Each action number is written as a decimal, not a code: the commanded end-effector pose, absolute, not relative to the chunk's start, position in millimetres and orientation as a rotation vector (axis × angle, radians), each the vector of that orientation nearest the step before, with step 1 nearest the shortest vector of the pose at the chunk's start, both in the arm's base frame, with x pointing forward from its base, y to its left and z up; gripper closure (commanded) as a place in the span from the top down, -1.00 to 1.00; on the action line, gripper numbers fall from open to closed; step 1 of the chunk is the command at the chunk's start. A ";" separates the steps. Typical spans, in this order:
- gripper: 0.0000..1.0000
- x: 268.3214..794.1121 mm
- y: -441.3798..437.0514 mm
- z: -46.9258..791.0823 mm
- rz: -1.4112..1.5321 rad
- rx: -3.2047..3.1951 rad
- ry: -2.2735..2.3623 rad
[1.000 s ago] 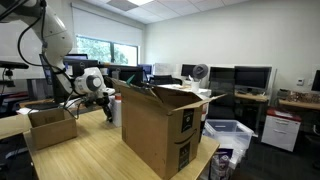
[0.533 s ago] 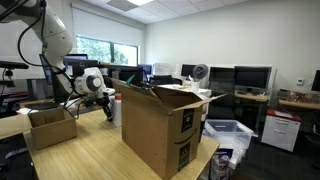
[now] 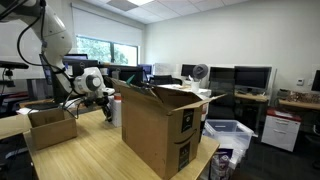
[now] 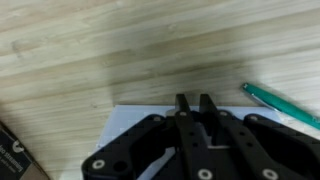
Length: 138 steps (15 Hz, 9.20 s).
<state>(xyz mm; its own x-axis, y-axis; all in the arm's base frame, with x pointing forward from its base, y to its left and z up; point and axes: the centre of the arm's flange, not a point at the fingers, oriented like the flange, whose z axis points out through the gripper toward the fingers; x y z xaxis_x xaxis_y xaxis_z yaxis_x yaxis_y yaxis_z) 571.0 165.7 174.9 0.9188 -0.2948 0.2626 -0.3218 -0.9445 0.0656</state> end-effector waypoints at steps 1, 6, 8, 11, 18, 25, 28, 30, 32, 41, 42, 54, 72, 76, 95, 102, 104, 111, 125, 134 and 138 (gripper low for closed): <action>-0.85 552.9 161.2 179.4 0.286 2.974 -0.422; -0.85 550.0 161.1 181.0 0.147 2.977 -0.350; -0.85 548.9 161.2 181.3 0.088 2.985 -0.314; -0.85 547.4 160.0 180.4 -0.018 3.009 -0.264; -0.85 539.8 157.8 179.2 -0.214 3.000 -0.212; -0.85 533.1 156.2 181.4 -0.263 2.982 -0.214; -0.85 531.6 155.7 181.8 -0.296 2.986 -0.221; -0.12 530.5 155.6 184.3 -0.318 2.990 -0.215; 0.09 530.9 154.9 191.5 -0.334 2.982 -0.206; 1.00 542.0 155.7 212.5 -0.284 2.976 -0.241; 1.00 543.6 156.2 212.1 -0.273 2.978 -0.248; -0.40 547.8 154.6 207.8 -0.232 2.993 -0.277; -0.92 545.0 150.7 200.8 0.245 3.063 -0.360; -0.91 545.9 146.3 205.1 0.319 3.033 -0.375; 0.70 554.1 149.0 266.4 0.390 2.977 -0.295; 0.46 555.0 148.3 281.8 0.431 2.966 -0.272; 0.39 555.2 148.5 280.8 0.426 2.965 -0.267; -0.40 555.5 149.6 283.3 0.426 2.965 -0.270; -0.85 549.4 152.2 285.0 0.205 2.943 -0.276; -0.85 527.8 143.1 284.6 0.281 2.993 -0.304; -0.85 507.9 133.4 285.5 0.298 3.021 -0.331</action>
